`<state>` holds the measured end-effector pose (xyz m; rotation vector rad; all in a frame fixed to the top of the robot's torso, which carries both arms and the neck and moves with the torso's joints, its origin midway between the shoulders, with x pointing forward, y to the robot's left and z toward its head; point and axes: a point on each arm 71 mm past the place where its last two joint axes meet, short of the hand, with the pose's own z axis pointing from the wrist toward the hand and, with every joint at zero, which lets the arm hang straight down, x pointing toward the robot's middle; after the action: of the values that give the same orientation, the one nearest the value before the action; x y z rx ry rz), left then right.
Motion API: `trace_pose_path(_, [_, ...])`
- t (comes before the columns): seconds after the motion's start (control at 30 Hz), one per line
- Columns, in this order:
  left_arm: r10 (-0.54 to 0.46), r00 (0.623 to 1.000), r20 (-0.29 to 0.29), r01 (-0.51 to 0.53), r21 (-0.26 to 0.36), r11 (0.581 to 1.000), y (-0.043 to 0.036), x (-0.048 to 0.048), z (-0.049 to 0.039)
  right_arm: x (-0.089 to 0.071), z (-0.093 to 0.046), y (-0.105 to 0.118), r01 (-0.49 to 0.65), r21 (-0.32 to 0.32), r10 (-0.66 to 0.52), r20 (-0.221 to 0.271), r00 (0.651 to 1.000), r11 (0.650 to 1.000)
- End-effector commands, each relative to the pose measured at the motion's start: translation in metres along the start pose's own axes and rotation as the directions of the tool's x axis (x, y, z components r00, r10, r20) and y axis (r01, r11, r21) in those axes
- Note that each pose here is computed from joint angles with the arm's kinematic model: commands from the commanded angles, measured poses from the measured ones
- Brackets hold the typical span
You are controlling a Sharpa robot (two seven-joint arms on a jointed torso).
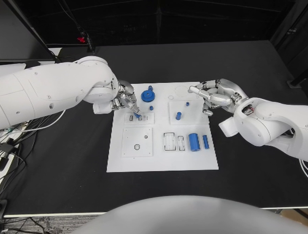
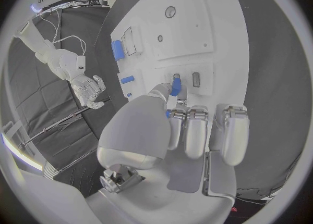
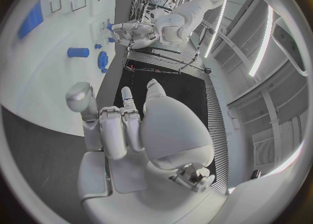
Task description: Assemble the parts on the task board
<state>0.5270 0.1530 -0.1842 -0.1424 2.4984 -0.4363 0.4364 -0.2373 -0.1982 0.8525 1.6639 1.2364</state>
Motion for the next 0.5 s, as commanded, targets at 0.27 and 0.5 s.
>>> trace_pose_path(0.27, [-0.119, 0.983, 0.142, 0.115, 0.035, 0.993, 0.0045, 0.0025, -0.013, 0.0, -0.001, 0.001, -0.001, -0.007, 0.001, -0.001, 1.0, 1.0])
trace_pose_path(0.5, [-0.175, 0.964, 0.2, 0.167, 0.055, 0.984, 0.0041, 0.0056, -0.018, 0.0, -0.001, 0.001, -0.001, -0.008, 0.001, -0.001, 1.0, 1.0])
